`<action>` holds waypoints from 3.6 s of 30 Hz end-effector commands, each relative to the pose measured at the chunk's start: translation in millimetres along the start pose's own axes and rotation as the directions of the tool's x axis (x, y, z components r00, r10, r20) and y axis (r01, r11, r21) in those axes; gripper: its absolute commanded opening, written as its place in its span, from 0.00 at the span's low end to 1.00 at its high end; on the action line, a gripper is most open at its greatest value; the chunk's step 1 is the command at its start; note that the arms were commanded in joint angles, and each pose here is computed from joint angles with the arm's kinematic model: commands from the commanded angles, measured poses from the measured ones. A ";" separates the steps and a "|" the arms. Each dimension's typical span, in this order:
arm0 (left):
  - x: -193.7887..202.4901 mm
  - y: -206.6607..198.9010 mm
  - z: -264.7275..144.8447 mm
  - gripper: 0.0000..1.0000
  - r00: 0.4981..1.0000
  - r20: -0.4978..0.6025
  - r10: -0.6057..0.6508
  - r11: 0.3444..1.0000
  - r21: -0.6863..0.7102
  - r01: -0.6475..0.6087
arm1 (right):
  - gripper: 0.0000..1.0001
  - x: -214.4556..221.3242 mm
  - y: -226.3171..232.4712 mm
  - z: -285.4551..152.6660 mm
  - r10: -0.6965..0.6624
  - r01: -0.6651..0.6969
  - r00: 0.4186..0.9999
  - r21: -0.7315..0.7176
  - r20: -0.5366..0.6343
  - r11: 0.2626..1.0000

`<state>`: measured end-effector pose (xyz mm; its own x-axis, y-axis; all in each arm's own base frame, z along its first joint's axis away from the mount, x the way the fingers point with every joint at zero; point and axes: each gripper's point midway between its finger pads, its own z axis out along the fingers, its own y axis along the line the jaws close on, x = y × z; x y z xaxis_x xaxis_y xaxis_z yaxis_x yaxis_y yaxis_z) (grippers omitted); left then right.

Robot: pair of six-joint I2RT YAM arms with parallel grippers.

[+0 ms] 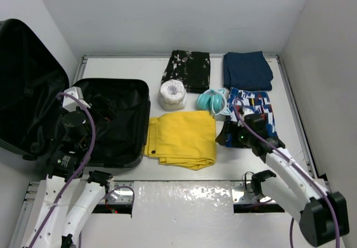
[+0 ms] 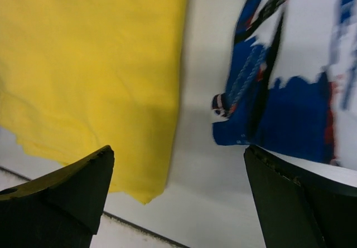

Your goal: Pack the luggage

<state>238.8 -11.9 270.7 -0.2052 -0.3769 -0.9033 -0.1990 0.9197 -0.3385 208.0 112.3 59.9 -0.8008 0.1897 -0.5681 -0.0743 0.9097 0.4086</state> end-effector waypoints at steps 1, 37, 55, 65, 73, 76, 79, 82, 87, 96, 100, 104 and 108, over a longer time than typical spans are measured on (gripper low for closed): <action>-5.0 -10.6 3.0 1.00 1.000 0.019 0.000 0.999 0.045 -0.001 | 0.95 -9.6 37.3 15.1 -0.001 0.008 0.999 -0.152 0.046 0.988; 9.7 -20.0 13.3 1.00 0.998 -0.046 0.030 0.996 0.082 -0.026 | 0.00 18.2 51.3 66.5 -0.012 0.013 1.000 -0.156 0.006 0.988; -0.9 -13.4 8.3 0.99 1.000 -0.008 -0.020 0.999 0.037 0.020 | 0.00 -111.1 171.8 -14.8 -0.594 0.606 0.790 -0.046 0.150 0.794; -21.0 -0.2 -7.2 0.98 0.993 0.077 -0.089 0.996 -0.025 0.091 | 0.00 -140.6 293.8 -42.2 -0.777 0.815 0.577 -0.115 0.252 0.568; -55.1 42.1 -48.3 0.99 0.932 0.278 -0.234 0.942 -0.170 0.288 | 0.00 -169.9 403.5 -87.3 -0.793 0.919 0.383 -0.105 0.475 0.381; -68.2 59.7 -67.4 0.99 0.893 0.367 -0.260 0.913 -0.208 0.352 | 0.00 -169.3 434.8 -96.7 -0.768 0.933 0.346 -0.111 0.538 0.343; -86.0 63.5 -94.1 0.99 0.848 0.441 -0.295 0.908 -0.147 0.392 | 0.00 -156.0 463.1 -100.7 -0.721 0.942 0.333 -0.178 0.607 0.285; -99.9 65.4 -114.9 0.99 0.823 0.481 -0.303 0.910 -0.110 0.399 | 0.00 -132.5 485.0 -99.9 -0.683 0.938 0.342 -0.271 0.645 0.214; -109.9 69.7 -134.5 0.99 0.809 0.506 -0.298 0.913 -0.097 0.397 | 0.00 -90.6 520.8 -113.0 -0.632 0.948 0.267 -0.314 0.728 0.039; -104.1 75.7 -144.3 0.99 0.800 0.516 -0.307 0.912 -0.083 0.403 | 0.00 -56.1 552.5 -148.5 -0.498 0.930 0.206 -0.326 0.843 -0.168; -99.8 77.4 -144.0 0.99 0.799 0.515 -0.310 0.911 -0.080 0.405 | 0.00 -61.0 563.9 -162.2 -0.445 0.934 0.200 -0.307 0.873 -0.182; -100.6 79.2 -150.7 0.99 0.791 0.523 -0.317 0.910 -0.068 0.409 | 0.00 -84.6 572.0 -175.8 -0.398 0.965 0.155 -0.225 0.904 -0.136; -104.5 76.3 -157.6 0.99 0.789 0.521 -0.325 0.913 -0.043 0.405 | 0.00 -100.4 578.2 -188.8 -0.355 0.979 0.121 -0.170 0.927 -0.109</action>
<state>100.2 82.0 371.1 0.3934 -0.5340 -0.7484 -0.3444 0.6692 -0.6585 137.6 551.6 354.9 0.3163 -0.3130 -0.8955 -0.9487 -0.1057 -0.2981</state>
